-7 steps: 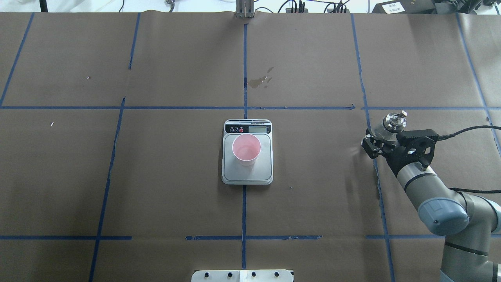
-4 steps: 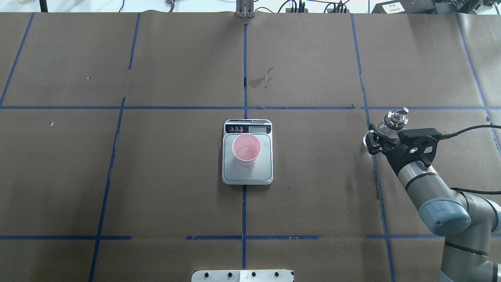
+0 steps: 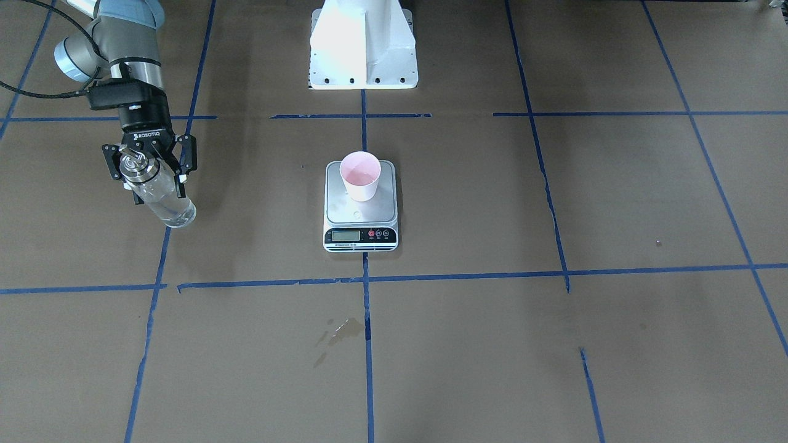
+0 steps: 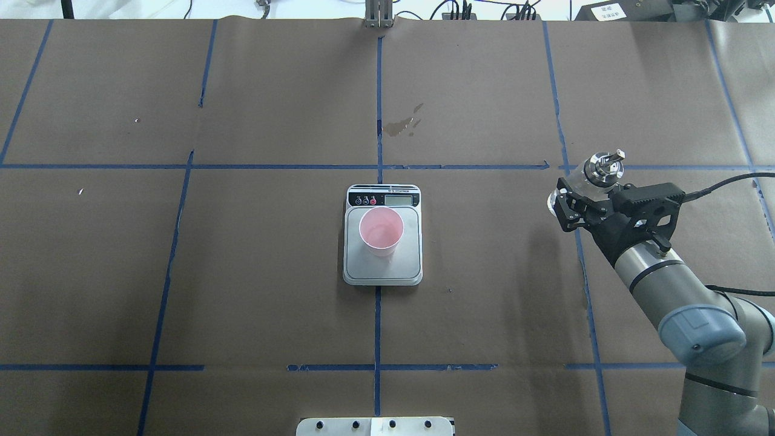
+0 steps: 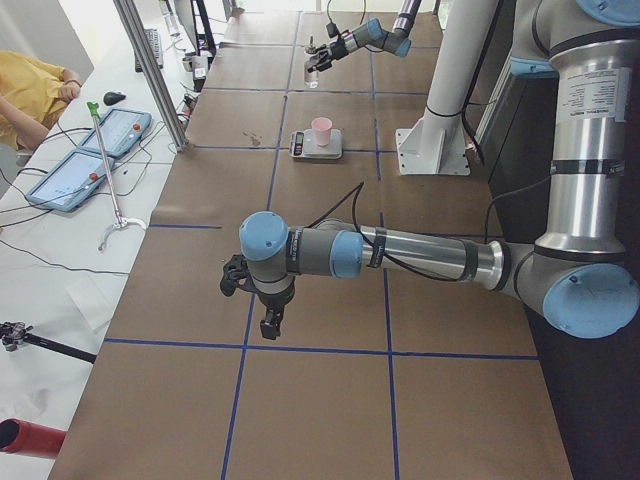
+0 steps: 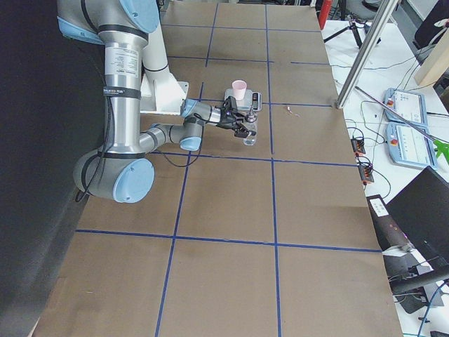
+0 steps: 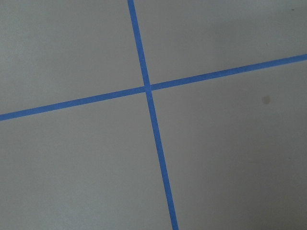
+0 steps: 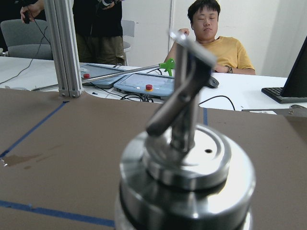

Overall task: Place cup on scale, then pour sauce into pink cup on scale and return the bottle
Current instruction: 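Carry the bottle with the right gripper over the pink cup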

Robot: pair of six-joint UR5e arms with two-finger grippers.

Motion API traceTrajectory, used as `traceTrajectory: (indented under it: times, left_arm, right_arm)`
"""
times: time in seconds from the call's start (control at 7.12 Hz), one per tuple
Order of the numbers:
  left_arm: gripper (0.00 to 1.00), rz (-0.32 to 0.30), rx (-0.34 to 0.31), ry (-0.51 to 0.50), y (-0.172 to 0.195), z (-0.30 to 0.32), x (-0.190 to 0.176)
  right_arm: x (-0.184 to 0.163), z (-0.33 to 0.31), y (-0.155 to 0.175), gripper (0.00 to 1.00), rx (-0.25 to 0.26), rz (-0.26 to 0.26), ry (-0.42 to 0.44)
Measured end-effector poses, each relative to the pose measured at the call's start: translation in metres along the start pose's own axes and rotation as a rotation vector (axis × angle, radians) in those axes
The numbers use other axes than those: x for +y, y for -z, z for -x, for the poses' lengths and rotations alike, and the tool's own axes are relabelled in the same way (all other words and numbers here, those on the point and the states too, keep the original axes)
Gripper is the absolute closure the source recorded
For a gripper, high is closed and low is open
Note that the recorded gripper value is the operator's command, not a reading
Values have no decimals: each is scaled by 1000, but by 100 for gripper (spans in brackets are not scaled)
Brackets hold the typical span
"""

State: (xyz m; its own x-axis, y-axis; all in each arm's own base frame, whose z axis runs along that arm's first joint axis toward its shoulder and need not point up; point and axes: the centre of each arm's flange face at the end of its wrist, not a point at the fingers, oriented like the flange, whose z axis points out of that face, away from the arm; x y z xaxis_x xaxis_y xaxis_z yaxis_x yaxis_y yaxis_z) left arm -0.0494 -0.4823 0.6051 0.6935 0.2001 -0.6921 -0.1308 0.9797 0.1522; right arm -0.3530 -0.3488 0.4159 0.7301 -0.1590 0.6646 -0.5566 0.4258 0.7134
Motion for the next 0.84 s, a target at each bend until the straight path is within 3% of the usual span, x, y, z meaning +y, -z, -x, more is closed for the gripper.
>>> traceTrajectory:
  times: [0.56, 0.84]
  left_arm:
    - [0, 0, 0, -1, 0, 0, 0]
    - [0, 0, 0, -1, 0, 0, 0]
  right_arm:
    - [-16, -10, -6, 100, 8, 7, 156]
    - [-14, -5, -11, 100, 36, 34, 298]
